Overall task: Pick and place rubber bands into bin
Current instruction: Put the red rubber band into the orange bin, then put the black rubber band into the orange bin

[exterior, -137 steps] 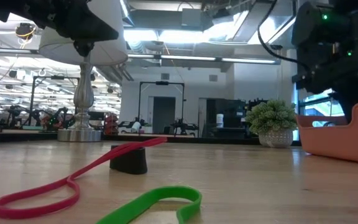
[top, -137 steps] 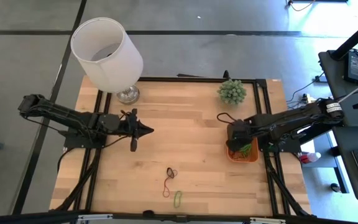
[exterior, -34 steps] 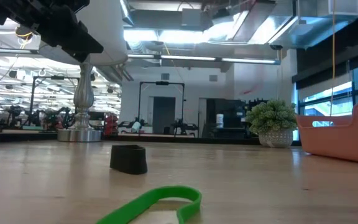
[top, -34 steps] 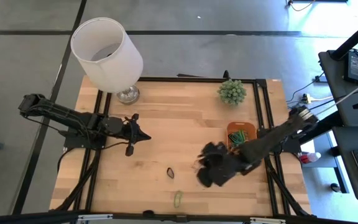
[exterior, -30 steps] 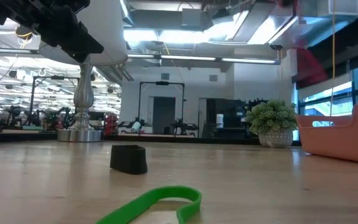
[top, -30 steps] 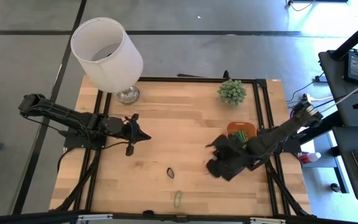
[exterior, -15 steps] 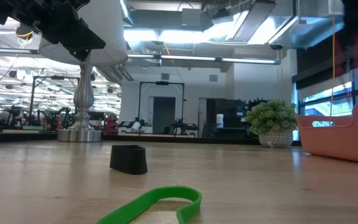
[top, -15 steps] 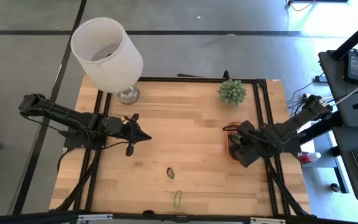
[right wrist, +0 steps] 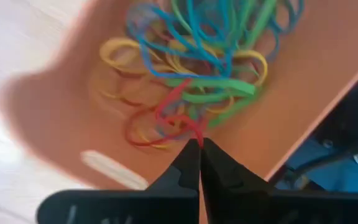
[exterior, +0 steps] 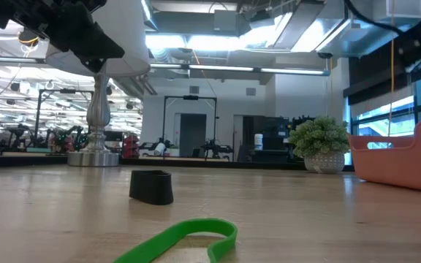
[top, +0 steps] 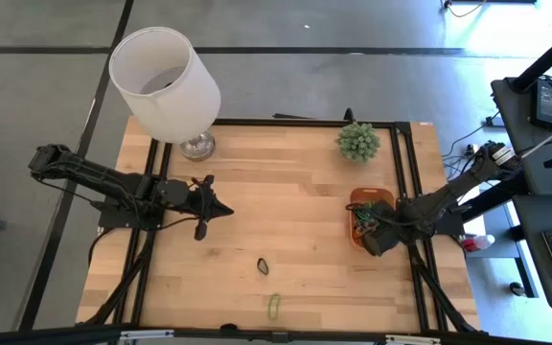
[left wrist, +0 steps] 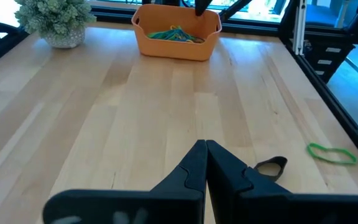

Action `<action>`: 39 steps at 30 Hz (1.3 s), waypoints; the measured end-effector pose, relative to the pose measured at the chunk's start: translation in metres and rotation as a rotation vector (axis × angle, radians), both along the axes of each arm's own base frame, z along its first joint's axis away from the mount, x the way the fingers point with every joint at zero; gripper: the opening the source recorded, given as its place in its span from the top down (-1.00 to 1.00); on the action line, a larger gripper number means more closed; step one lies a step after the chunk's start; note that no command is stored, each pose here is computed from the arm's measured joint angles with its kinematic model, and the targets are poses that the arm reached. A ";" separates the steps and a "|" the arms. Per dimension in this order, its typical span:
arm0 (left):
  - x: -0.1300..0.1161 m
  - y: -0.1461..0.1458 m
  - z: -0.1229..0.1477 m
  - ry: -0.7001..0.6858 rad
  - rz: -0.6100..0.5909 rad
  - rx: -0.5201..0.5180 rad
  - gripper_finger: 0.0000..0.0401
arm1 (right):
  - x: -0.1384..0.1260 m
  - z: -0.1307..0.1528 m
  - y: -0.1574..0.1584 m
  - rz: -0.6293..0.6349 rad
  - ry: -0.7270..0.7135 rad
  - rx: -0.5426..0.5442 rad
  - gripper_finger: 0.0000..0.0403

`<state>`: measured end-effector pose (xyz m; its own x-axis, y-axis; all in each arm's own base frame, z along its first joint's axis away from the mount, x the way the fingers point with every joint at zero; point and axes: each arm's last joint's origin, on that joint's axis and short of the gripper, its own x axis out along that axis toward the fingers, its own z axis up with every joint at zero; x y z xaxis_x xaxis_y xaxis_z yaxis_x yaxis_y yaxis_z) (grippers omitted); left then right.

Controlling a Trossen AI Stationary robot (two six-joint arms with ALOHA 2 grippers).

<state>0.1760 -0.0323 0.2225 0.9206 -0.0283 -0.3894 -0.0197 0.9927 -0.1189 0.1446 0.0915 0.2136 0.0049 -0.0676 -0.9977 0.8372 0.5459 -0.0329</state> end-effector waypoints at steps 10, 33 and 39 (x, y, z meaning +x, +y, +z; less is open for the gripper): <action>0.000 0.001 0.000 -0.002 0.023 0.010 0.98 | -0.004 -0.016 -0.004 -0.008 -0.007 -0.045 0.74; 0.000 0.001 0.000 -0.002 0.023 0.012 0.98 | 0.004 -0.011 0.002 0.058 -0.134 0.050 -0.01; 0.000 0.001 0.000 -0.002 0.023 0.012 0.98 | -0.007 -0.010 -0.008 -0.058 -0.050 -0.021 -0.01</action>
<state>0.1760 -0.0315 0.2226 0.9219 -0.0023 -0.3874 -0.0424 0.9934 -0.1069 0.1373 0.0837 0.2039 0.0503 -0.0905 -0.9946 0.8681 0.4964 -0.0013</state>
